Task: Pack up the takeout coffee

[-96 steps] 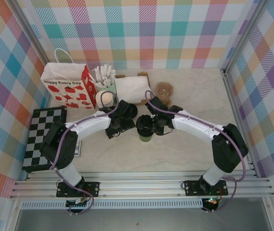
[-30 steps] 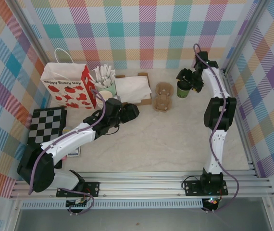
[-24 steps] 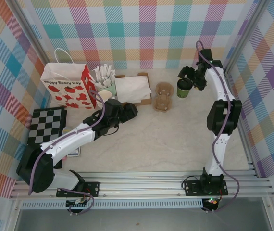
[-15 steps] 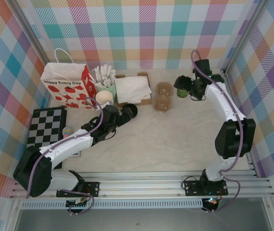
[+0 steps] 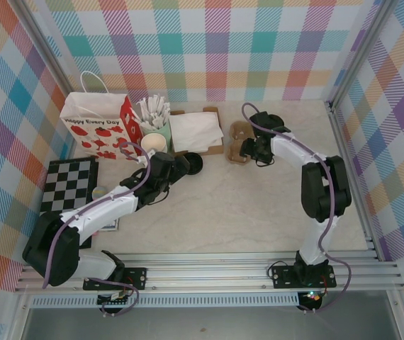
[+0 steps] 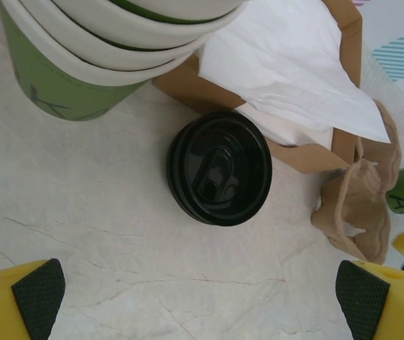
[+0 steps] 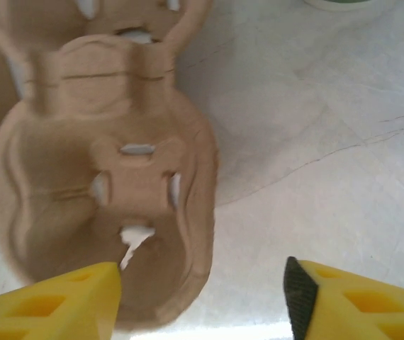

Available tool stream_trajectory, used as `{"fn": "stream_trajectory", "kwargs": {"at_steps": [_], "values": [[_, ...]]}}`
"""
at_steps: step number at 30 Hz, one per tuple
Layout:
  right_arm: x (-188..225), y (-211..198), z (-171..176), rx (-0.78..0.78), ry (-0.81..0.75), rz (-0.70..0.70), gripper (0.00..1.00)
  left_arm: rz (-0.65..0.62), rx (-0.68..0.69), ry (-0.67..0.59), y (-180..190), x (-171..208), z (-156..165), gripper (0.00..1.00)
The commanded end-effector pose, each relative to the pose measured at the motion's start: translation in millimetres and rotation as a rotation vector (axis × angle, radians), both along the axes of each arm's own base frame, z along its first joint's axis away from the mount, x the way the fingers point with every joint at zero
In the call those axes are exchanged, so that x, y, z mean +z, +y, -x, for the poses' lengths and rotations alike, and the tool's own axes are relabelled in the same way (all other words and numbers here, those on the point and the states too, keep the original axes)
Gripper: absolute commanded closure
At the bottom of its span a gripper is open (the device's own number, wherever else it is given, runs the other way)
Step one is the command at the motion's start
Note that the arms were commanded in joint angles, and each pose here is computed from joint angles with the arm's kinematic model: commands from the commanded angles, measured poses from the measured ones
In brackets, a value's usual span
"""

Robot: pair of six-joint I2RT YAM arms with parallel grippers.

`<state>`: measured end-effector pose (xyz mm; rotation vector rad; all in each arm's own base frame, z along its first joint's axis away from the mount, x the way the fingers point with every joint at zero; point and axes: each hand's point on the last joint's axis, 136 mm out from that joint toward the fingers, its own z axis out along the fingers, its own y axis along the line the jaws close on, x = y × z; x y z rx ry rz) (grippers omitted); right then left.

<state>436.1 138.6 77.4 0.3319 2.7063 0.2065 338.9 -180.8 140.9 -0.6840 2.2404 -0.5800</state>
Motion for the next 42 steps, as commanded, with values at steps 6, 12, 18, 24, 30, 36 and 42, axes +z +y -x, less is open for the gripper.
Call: {"fn": "stream_trajectory", "kwargs": {"at_steps": [6,12,18,24,30,36,42], "values": [[-11,12,-29,0.024,-0.027,0.006,0.56,0.029,-0.027,-0.021,-7,12,-5,0.0],[-16,17,-28,0.044,-0.01,-0.01,0.76,0.035,-0.034,-0.026,-8,14,-4,0.0],[-14,10,-2,0.08,0.008,0.032,0.88,0.028,-0.042,-0.033,-8,17,-4,0.0],[-15,0,44,0.124,0.065,0.052,0.91,0.005,-0.033,-0.038,-2,24,-2,0.0],[-23,-16,105,0.183,0.181,0.068,0.9,-0.05,-0.028,-0.031,10,32,-1,0.0],[-24,-28,142,0.201,0.264,0.085,0.87,-0.115,-0.032,-0.006,46,49,-6,0.0],[-9,-27,143,0.19,0.281,0.1,0.78,-0.254,0.036,-0.042,100,103,-11,0.0]]}}
